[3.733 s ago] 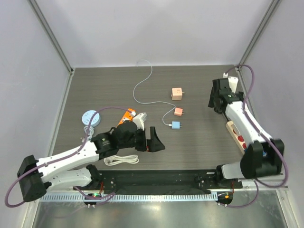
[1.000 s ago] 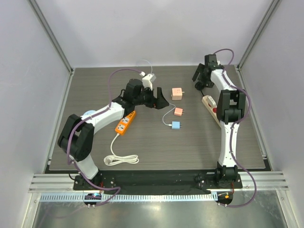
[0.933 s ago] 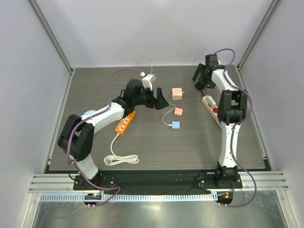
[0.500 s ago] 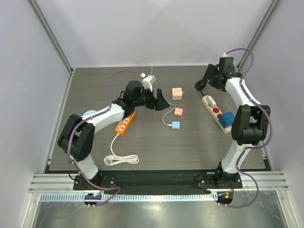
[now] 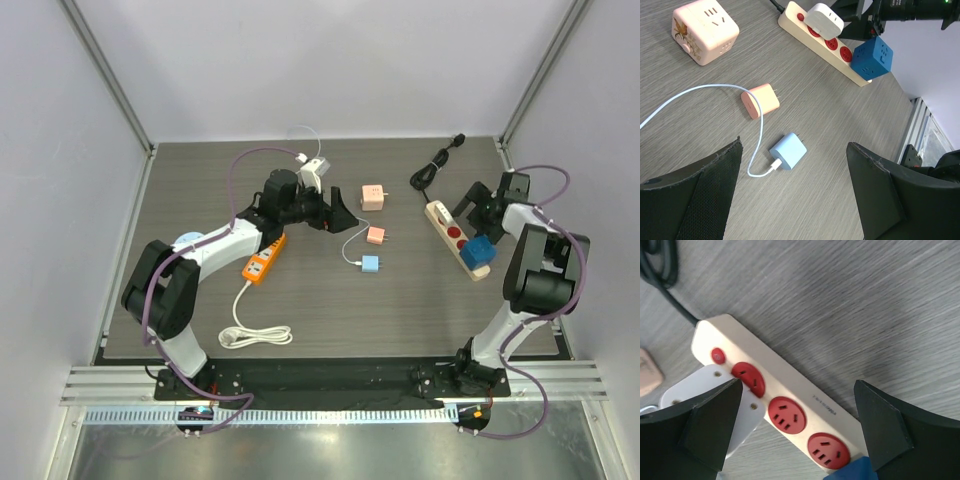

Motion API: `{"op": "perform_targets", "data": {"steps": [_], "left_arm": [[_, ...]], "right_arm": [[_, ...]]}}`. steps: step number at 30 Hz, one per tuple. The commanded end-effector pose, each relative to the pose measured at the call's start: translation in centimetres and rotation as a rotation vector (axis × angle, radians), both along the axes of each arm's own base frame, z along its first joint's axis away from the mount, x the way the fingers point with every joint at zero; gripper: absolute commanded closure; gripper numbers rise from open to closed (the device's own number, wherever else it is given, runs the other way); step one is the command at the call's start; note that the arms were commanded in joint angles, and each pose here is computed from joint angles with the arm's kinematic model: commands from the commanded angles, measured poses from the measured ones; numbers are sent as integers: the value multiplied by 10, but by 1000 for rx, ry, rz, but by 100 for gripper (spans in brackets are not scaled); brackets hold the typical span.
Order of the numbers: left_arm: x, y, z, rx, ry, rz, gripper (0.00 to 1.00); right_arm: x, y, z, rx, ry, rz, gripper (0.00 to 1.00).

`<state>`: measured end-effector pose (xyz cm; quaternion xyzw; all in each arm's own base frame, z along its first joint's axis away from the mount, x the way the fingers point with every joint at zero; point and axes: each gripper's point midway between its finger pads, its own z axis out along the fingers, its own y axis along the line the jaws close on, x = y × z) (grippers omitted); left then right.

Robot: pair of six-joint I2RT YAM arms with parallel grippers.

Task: Pull the plug off the socket

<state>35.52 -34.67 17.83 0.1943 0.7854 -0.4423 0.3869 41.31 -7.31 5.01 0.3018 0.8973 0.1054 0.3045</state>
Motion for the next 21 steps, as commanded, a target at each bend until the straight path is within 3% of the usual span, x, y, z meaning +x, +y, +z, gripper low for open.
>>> {"op": "perform_targets", "data": {"steps": [1, 7, 16, 21], "left_arm": [[5, -3, 13, -34, -45, -13, 15], [5, -4, 10, -29, -37, -14, 14], [5, -6, 9, -35, -30, -21, 14], [5, -6, 7, -33, -24, -22, 15]], "right_arm": [[11, 5, 35, 53, -162, -8, 0], [-10, -3, 31, 108, -162, -136, 0], [-40, -41, 28, 38, -130, -307, 1], [-63, -48, 24, -10, -93, -393, 10]]}}
